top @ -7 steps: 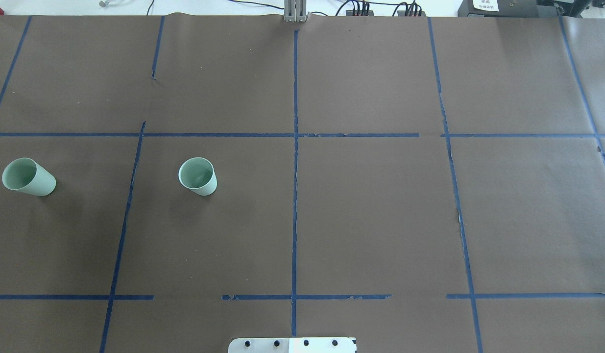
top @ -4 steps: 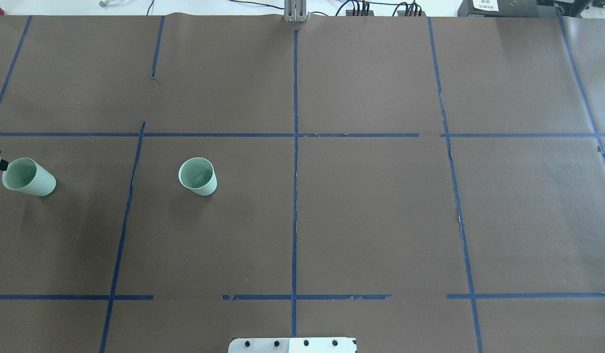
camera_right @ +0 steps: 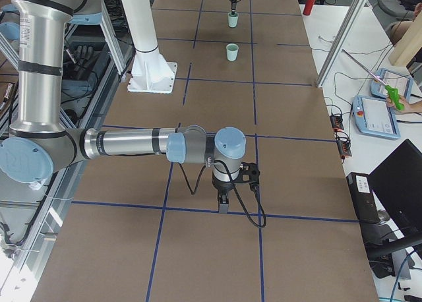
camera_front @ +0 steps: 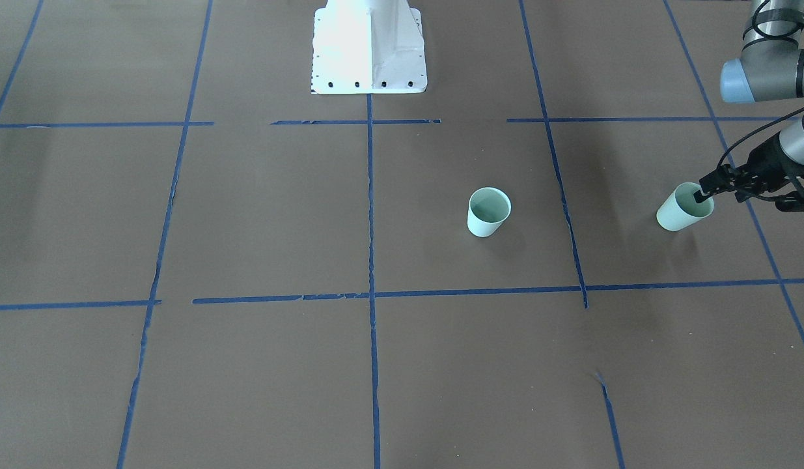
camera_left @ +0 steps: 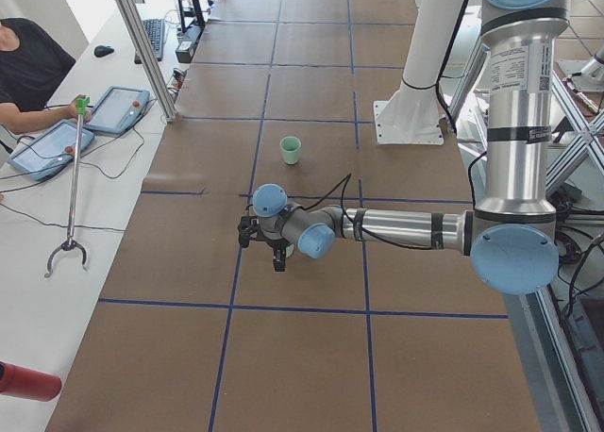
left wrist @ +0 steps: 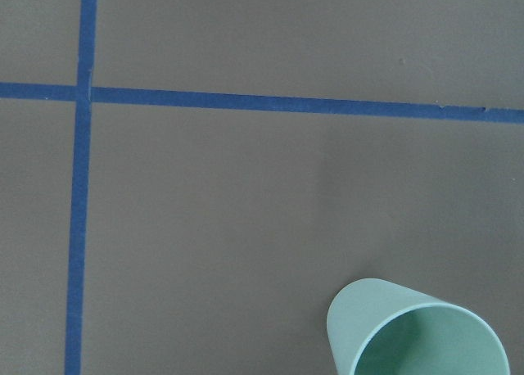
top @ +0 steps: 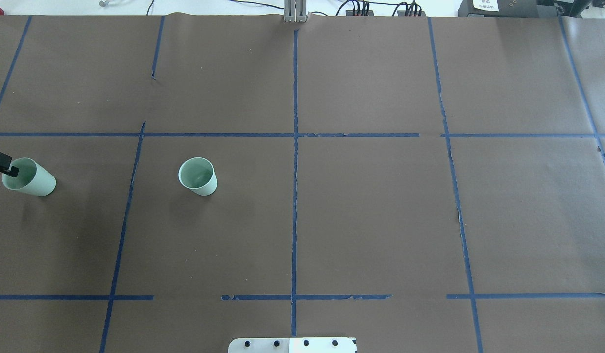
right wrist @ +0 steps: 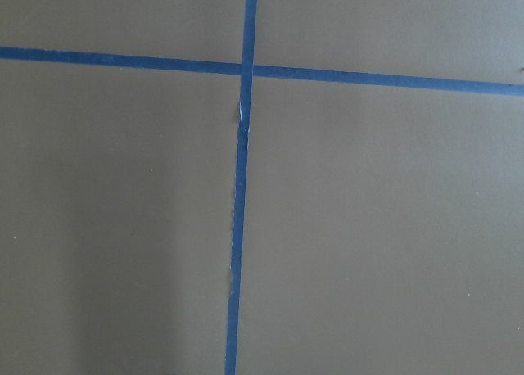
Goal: Stack cups
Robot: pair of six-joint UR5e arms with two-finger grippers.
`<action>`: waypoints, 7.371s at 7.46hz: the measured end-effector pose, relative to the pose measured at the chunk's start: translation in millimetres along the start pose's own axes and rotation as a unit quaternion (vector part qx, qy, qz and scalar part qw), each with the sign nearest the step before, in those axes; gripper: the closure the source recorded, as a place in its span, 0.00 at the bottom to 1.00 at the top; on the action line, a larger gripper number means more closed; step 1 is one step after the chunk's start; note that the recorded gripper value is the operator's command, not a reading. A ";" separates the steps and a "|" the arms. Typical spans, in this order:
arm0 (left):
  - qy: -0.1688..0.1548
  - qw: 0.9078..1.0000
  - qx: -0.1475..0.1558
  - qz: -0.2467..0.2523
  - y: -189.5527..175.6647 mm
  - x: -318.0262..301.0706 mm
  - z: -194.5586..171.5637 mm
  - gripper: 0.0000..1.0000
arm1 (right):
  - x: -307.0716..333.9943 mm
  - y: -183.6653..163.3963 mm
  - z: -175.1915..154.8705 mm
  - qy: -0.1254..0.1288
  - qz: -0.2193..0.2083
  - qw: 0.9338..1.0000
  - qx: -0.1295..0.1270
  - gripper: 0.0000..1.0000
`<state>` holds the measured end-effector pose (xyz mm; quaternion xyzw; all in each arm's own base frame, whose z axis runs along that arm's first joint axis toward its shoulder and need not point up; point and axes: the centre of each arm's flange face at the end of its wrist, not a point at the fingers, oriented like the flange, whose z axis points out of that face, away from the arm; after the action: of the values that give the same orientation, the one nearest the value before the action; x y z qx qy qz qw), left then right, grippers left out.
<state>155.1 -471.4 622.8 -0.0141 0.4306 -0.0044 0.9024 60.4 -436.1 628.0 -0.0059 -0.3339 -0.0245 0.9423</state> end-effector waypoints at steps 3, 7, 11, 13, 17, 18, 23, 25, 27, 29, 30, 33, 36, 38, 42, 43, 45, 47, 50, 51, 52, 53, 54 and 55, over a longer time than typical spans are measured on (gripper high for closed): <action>0.000 1.000 -0.008 0.009 -0.3 9.7 8.9 1.00 | 0.0 0.0 0.0 0.000 0.000 1.000 0.000 0.00; 0.005 1.000 0.001 0.018 -4.0 25.4 -0.5 1.00 | 0.0 0.0 0.1 0.000 0.000 1.000 0.000 0.00; 0.005 1.000 0.003 0.014 5.7 87.0 -61.5 1.00 | 0.1 0.1 0.1 0.000 0.000 1.000 0.000 0.00; 0.001 1.000 0.000 -0.006 8.2 127.8 -97.3 1.00 | -0.2 0.0 -0.2 0.000 0.000 1.000 0.000 0.00; 0.034 0.992 -0.001 -0.122 -10.8 256.1 -119.5 1.00 | -0.3 -0.1 -0.3 0.000 0.000 1.000 0.000 0.00; 0.041 0.989 -0.010 -0.140 -7.5 300.2 -109.3 1.00 | -0.2 0.0 -0.2 0.000 0.000 1.000 0.000 0.00; 0.032 0.987 -0.027 -0.155 -6.6 391.0 -56.3 1.00 | -0.1 0.0 -0.1 0.000 0.000 1.000 0.000 0.00; 0.028 0.987 -0.029 -0.154 -8.1 392.3 -45.9 1.00 | -0.2 0.0 -0.2 0.000 0.000 1.000 0.000 0.00; 0.028 0.988 -0.030 -0.151 -6.8 393.9 -42.7 1.00 | 0.0 0.1 0.0 0.000 0.000 1.000 0.000 0.00; 0.028 0.988 -0.032 -0.150 -5.5 395.1 -41.5 1.00 | -0.2 0.0 -0.2 0.000 0.000 1.000 0.000 0.00; 0.028 0.988 -0.033 -0.149 -4.2 396.1 -40.1 1.00 | -0.4 0.0 -0.5 0.000 0.000 1.000 0.000 0.00; 0.028 0.988 -0.035 -0.147 -2.2 397.6 -38.1 0.00 | -0.3 0.0 -0.4 0.000 0.000 1.000 0.000 0.00; 0.033 0.989 -0.031 -0.140 1.5 399.4 -45.2 0.00 | 0.0 0.0 0.0 0.000 0.000 1.000 0.000 0.00; 0.036 0.990 -0.016 -0.137 -8.0 387.4 -60.5 0.00 | 0.0 0.0 0.0 0.000 0.000 1.000 0.000 0.00; -0.009 0.998 0.058 -0.032 -89.0 268.8 -153.4 0.00 | -0.1 0.0 -0.2 0.000 0.000 1.000 0.000 0.00; -0.029 0.998 0.063 0.003 -100.8 220.4 -167.2 0.00 | -0.1 0.0 -0.2 0.000 0.000 1.000 0.000 0.00; -0.062 0.994 0.061 0.062 -122.7 118.5 -186.1 0.00 | -0.1 0.0 -0.2 0.000 0.000 1.000 0.000 0.00; -0.088 0.990 0.047 0.103 -123.0 -7.8 -200.7 0.00 | 0.0 0.0 0.0 0.000 0.000 1.000 0.000 0.00; -0.093 0.992 0.018 0.081 -74.8 -146.7 -190.3 0.00 | 0.1 0.1 0.1 0.000 0.000 1.000 0.000 0.00; -0.085 0.994 0.007 0.064 -53.3 -169.4 -177.6 0.00 | 0.0 0.1 0.1 0.000 0.000 1.000 0.000 0.00; -0.073 0.996 0.000 0.052 -37.2 -181.4 -168.5 0.00 | 0.0 0.0 0.0 0.000 0.000 1.000 0.000 0.00; -0.064 0.997 -0.004 0.044 -25.5 -187.4 -162.8 0.00 | 0.0 0.0 0.0 0.000 0.000 1.000 0.000 0.00; -0.061 0.997 -0.004 0.041 -19.8 -187.9 -161.7 0.00 | -0.1 0.0 -0.1 0.000 0.000 1.000 0.000 0.00; -0.060 0.997 -0.002 0.041 -17.7 -186.1 -162.9 0.00 | -0.1 0.0 -0.1 0.000 0.000 1.000 0.000 0.00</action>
<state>-88.5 -488.9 665.5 0.0012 0.3763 0.0342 0.9259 60.4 -436.1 627.8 -0.0058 -0.3339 -0.0242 0.9423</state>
